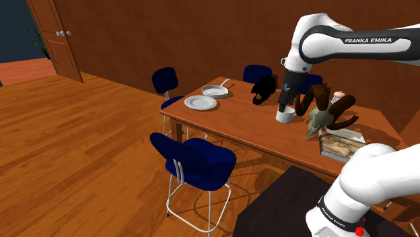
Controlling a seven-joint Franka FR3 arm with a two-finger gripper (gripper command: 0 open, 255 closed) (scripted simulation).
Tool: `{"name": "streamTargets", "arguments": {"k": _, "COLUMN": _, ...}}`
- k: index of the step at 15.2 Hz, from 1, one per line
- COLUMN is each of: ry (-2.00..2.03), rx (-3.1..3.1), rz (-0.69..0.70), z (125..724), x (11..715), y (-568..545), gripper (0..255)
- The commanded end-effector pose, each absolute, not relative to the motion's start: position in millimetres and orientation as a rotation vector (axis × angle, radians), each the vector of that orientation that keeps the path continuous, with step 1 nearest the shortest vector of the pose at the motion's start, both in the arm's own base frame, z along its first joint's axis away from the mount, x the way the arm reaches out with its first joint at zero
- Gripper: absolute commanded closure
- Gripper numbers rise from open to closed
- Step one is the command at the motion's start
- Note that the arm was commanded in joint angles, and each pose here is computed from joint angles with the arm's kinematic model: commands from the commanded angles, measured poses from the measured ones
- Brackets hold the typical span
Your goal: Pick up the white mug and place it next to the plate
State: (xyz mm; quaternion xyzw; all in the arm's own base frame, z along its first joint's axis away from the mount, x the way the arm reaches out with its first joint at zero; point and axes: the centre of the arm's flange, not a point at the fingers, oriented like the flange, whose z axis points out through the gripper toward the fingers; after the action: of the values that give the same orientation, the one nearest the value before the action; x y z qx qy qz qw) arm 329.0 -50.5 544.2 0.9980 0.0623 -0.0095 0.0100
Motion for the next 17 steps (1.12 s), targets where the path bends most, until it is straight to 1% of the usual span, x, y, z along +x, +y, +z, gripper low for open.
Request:
{"name": "streamTargets", "arguments": {"k": 1, "ry": 0.196, "rx": 3.112, "rz": -0.033, "z": 532, "x": 339, "y": -71, "gripper": 0}}
{"name": "streamTargets", "arguments": {"k": 17, "ry": 0.197, "rx": 3.091, "rz": -0.069, "z": 438, "x": 417, "y": -242, "gripper": 0}}
